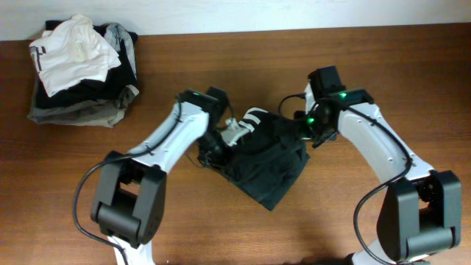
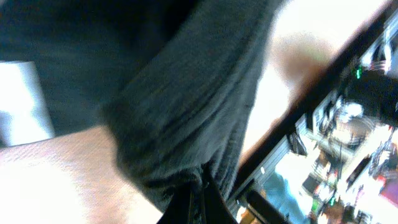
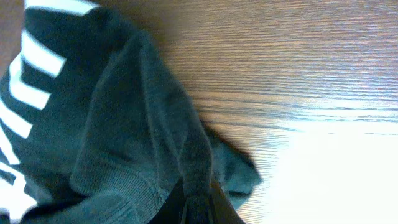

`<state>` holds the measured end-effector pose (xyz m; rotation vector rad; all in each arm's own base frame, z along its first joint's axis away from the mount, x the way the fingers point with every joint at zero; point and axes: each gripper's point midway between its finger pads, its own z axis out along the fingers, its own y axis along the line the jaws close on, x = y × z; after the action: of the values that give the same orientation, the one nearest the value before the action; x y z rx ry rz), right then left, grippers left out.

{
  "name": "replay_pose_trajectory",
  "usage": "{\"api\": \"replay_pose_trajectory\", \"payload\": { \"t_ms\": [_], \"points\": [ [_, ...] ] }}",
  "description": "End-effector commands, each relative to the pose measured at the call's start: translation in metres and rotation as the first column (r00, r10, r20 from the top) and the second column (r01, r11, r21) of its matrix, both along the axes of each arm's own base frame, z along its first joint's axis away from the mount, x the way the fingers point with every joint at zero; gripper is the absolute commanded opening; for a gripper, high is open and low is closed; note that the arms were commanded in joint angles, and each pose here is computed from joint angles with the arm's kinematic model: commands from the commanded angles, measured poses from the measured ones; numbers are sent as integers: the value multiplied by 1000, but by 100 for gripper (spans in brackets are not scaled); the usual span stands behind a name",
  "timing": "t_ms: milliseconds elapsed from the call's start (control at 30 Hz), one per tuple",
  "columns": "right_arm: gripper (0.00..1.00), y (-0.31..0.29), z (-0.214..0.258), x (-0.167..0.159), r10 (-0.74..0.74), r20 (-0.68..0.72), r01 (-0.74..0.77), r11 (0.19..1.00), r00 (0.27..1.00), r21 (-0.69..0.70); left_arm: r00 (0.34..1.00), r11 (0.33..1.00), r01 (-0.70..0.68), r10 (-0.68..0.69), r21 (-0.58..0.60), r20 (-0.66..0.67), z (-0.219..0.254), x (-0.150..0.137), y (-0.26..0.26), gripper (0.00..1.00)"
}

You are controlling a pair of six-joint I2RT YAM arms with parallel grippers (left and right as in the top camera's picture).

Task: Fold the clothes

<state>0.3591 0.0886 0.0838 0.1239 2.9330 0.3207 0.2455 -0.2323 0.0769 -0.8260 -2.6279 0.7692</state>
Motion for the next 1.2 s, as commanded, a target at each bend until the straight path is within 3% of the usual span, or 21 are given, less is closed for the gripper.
{"api": "replay_pose_trajectory", "payload": {
  "t_ms": [0, 267, 333, 433, 467, 500, 567, 600, 633, 667, 700, 733, 800, 933, 1000, 1033, 1100, 1167],
  "points": [
    [8, -28, 0, 9, -79, 5, 79, 997, 997, -25, 987, 984, 160, -159, -72, 23, 12, -28, -20, 0],
    [8, -48, -2, 12, -116, 16, 117, 990, 993, -83, 958, 955, 287, -285, -77, 34, 15, -61, -45, 0],
    [11, -49, -2, 12, -118, 16, 119, 989, 993, -90, 948, 945, 317, -315, -76, 31, 15, -70, -50, 8],
    [11, -50, -2, 12, -119, 16, 120, 989, 993, -91, 943, 940, 333, -333, -70, 18, 16, -78, -51, 10],
    [15, -50, -2, 12, -119, 17, 120, 989, 993, -91, 941, 939, 337, -338, -65, 5, 16, -80, -49, 10],
    [25, -50, -2, 12, -119, 18, 120, 988, 993, -93, 941, 939, 338, -339, -54, -5, 17, -82, -46, 11],
    [58, -53, -2, 12, -124, 20, 125, 987, 992, -103, 937, 936, 348, -349, -53, -19, 18, -86, -43, 14],
    [62, -56, -2, 13, -142, 20, 143, 984, 990, -103, 937, 936, 348, -349, -51, -23, 18, -86, -43, 18],
    [66, -63, -2, 13, -175, 18, 176, 979, 984, -102, 937, 936, 348, -350, -50, -26, 18, -87, -42, 40],
    [67, -71, -2, 14, -196, 18, 197, 975, 980, -100, 934, 934, 353, -355, -55, -29, 19, -88, -42, 68],
    [68, -79, -2, 13, -220, 14, 221, 971, 975, -90, 929, 927, 365, -369, -85, -37, 22, -92, -43, 86],
    [69, -85, -2, 13, -240, 6, 240, 968, 971, -74, 924, 918, 372, -381, -138, -45, 28, -97, -49, 99],
    [70, -90, -1, 8, -264, -26, 264, 964, 964, -19, 917, 906, 383, -396, -181, -40, 31, -101, -54, 99],
    [69, -75, 7, -5, -210, -92, 221, 965, 973, 138, 926, 916, 374, -376, -146, 14, 26, -83, -52, 99],
    [64, -62, 16, -16, -172, -117, 191, 964, 978, 185, 959, 959, 280, -277, -44, 52, 21, -53, -41, 99],
    [58, -54, 21, -22, -157, -134, 182, 961, 979, 210, 976, 978, 207, -206, -3, 76, 18, -33, -33, 99],
    [30, -36, 29, -38, -106, -170, 144, 961, 980, 236, 991, 998, 53, -59, 46, 123, 12, 3, -18, 99],
    [20, -17, 29, -53, -35, -208, 84, 969, 978, 232, 977, 984, -141, 120, 110, 175, 6, 41, 7, 99]
  ]
}}
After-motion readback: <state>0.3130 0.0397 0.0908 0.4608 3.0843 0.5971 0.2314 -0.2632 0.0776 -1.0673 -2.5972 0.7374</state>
